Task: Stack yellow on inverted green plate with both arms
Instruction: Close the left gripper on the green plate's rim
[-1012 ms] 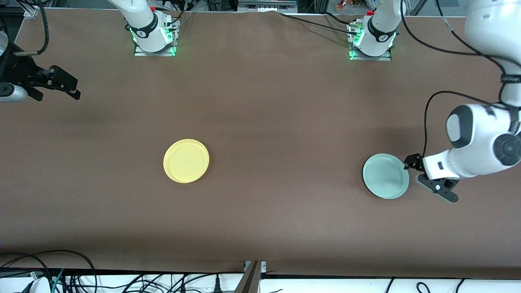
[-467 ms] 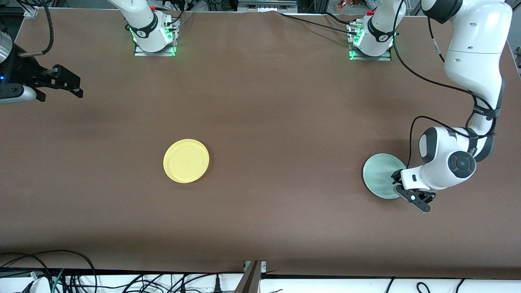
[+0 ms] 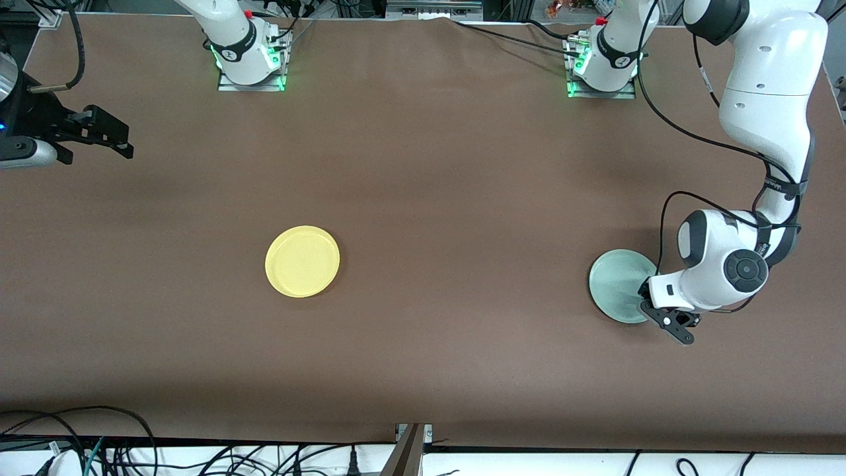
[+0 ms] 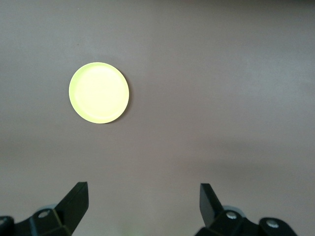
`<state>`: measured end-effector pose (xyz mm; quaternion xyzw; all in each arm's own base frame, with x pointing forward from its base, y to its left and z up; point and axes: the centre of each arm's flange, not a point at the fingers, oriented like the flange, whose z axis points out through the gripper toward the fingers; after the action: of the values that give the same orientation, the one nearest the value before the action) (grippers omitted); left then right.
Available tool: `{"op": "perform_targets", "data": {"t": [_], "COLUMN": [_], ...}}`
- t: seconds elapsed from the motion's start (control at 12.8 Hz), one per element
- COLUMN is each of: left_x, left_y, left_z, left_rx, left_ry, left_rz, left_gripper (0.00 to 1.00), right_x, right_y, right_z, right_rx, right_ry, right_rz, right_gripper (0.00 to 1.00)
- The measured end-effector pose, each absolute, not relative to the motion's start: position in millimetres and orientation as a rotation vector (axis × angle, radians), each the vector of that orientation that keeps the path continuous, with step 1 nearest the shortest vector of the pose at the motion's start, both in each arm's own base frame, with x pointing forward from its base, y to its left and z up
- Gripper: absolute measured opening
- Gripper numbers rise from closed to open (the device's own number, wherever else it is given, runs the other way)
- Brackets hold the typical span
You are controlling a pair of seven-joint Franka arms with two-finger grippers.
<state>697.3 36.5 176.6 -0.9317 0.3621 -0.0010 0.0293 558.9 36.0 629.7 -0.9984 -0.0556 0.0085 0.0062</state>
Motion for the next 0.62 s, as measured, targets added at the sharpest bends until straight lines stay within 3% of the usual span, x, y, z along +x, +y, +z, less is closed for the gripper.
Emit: {"op": "perform_targets", "data": {"t": [0.31, 0.62], "left_x": [701.5, 718.5], "left_y": [34.8, 0.0], "left_z": [183.7, 238.9], "left_rx": [-2.862, -2.748], "left_ry": [1.135, 1.240], "left_rz": [-0.024, -0.092], "left_gripper": [0.08, 0.03], "right_x": [559.4, 559.3], "right_y": [36.0, 35.1], "right_z": [627.3, 627.1], "right_rx": [-3.123, -3.119], "right_ry": [-0.195, -0.244], "right_rz": [0.040, 0.042], "right_gripper": [1.00, 1.00]}}
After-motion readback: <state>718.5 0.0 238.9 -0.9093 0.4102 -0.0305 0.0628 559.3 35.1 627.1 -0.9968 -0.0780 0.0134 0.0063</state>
